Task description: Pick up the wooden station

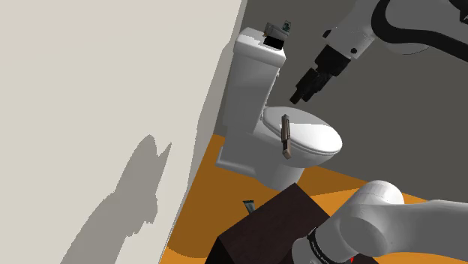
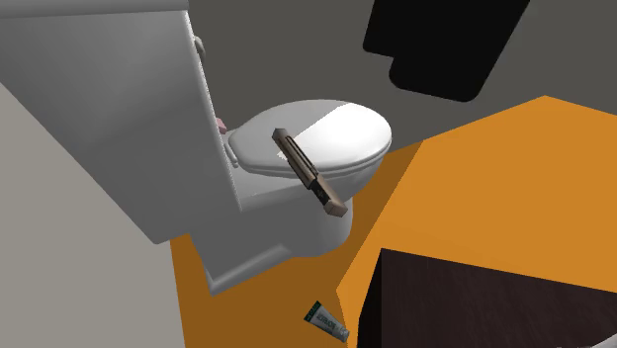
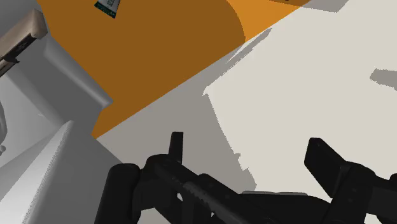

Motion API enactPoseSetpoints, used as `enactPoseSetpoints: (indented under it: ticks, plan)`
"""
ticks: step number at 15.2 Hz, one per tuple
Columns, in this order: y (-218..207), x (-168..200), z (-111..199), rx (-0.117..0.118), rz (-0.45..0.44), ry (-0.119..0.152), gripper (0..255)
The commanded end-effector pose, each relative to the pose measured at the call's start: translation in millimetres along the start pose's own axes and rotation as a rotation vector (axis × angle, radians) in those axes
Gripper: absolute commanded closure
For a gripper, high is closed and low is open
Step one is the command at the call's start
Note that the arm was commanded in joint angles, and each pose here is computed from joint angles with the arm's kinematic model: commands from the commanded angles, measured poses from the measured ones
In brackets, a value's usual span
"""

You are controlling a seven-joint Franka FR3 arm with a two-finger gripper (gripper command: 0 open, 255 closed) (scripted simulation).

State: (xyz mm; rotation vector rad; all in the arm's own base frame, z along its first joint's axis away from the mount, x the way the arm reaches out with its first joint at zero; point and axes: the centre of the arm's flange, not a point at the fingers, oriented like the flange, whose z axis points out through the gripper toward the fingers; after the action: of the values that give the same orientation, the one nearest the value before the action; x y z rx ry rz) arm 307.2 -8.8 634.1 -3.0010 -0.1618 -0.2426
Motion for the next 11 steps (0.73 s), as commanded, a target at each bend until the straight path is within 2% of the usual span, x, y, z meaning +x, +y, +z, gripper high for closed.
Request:
enactPoseSetpoints:
  ticks: [1,11]
  plan:
    - [0,0,0,0.0,0.0,0.0,0]
    - [103,29,72,0.005,0.217,0.056,0]
